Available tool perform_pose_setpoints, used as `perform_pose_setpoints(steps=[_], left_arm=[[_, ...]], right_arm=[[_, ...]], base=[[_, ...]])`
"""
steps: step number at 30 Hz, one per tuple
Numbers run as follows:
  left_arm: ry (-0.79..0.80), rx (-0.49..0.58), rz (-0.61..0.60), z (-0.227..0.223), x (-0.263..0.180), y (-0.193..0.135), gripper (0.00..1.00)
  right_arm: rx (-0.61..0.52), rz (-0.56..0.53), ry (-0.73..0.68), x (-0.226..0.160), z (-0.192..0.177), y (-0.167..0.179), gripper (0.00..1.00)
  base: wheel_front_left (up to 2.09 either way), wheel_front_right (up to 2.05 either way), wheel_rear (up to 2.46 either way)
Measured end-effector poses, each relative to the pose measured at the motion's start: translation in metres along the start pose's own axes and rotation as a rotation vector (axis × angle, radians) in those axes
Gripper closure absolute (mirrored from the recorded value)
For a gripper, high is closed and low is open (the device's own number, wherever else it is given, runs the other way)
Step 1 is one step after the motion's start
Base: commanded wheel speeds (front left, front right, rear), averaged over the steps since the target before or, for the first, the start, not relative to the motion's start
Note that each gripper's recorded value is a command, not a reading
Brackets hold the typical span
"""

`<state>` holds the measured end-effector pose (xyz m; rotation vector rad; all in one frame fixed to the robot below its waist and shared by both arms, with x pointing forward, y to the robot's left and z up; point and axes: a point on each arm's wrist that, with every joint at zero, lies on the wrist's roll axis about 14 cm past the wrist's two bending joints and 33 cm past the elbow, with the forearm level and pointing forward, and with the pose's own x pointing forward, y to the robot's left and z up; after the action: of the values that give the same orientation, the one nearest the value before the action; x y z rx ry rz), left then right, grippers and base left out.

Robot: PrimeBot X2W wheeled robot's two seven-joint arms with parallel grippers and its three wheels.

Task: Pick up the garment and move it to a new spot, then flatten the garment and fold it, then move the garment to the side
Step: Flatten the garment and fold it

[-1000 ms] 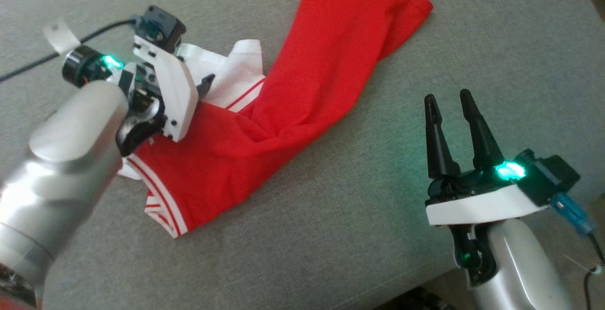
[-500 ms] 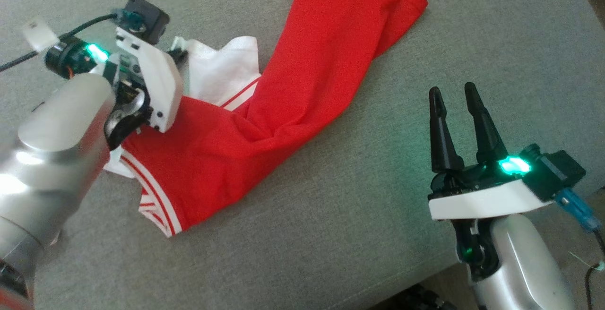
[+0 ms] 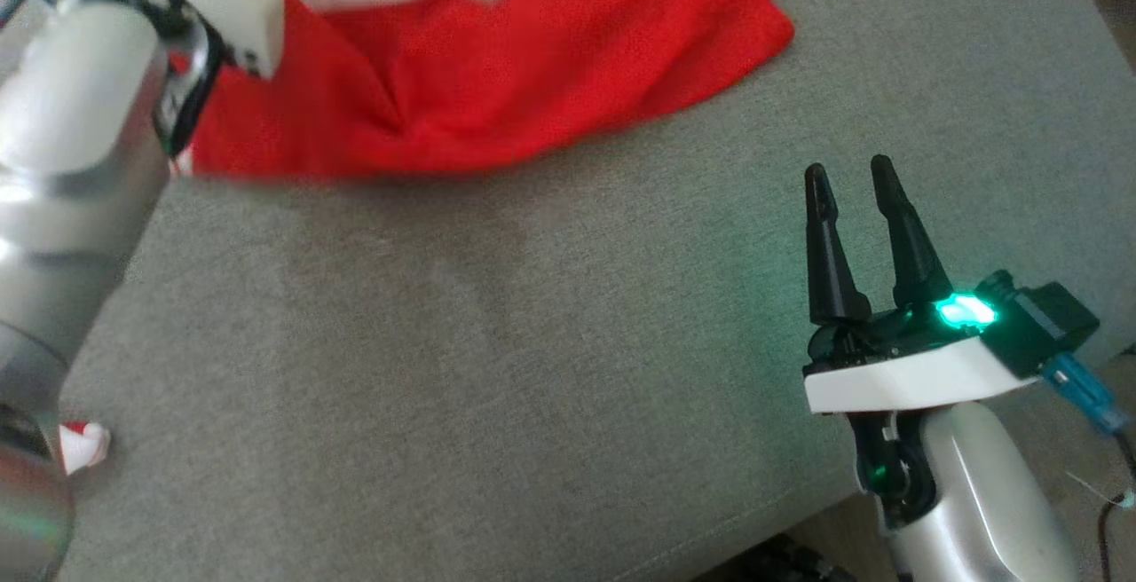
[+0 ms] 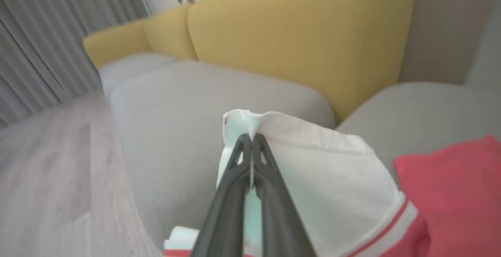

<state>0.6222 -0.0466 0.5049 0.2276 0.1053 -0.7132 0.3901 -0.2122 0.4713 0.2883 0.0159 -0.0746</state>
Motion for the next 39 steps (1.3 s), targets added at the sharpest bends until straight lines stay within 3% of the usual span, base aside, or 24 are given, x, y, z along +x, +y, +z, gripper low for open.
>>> perform_pose_setpoints(steps=[6, 12, 27, 36, 39], left_arm=[[-0.277, 0.092, -0.003, 0.084, 0.000, -0.002, 1.00], [-0.365, 0.170, -0.067, 0.118, -0.019, -0.022, 1.00], [-0.090, 0.210, -0.075, 0.012, -0.115, -0.024, 1.00], [0.312, 0.167, -0.293, -0.085, -0.212, -0.107, 1.00], [0.381, 0.144, -0.345, -0.094, -0.237, -0.131, 1.00]], right_arm=[[0.001, 0.010, -0.008, 0.003, 0.002, 0.003, 0.00], [0.004, 0.045, -0.017, 0.009, 0.003, 0.013, 0.00], [0.009, 0.119, -0.019, 0.006, 0.002, 0.039, 0.00], [0.014, 0.208, -0.036, 0.006, 0.007, 0.069, 0.00], [0.014, 0.239, -0.048, 0.005, 0.011, 0.080, 0.00]], base=[[0.00, 0.00, 0.00], [0.00, 0.00, 0.00], [0.00, 0.00, 0.00], [0.00, 0.00, 0.00], [0.00, 0.00, 0.00]])
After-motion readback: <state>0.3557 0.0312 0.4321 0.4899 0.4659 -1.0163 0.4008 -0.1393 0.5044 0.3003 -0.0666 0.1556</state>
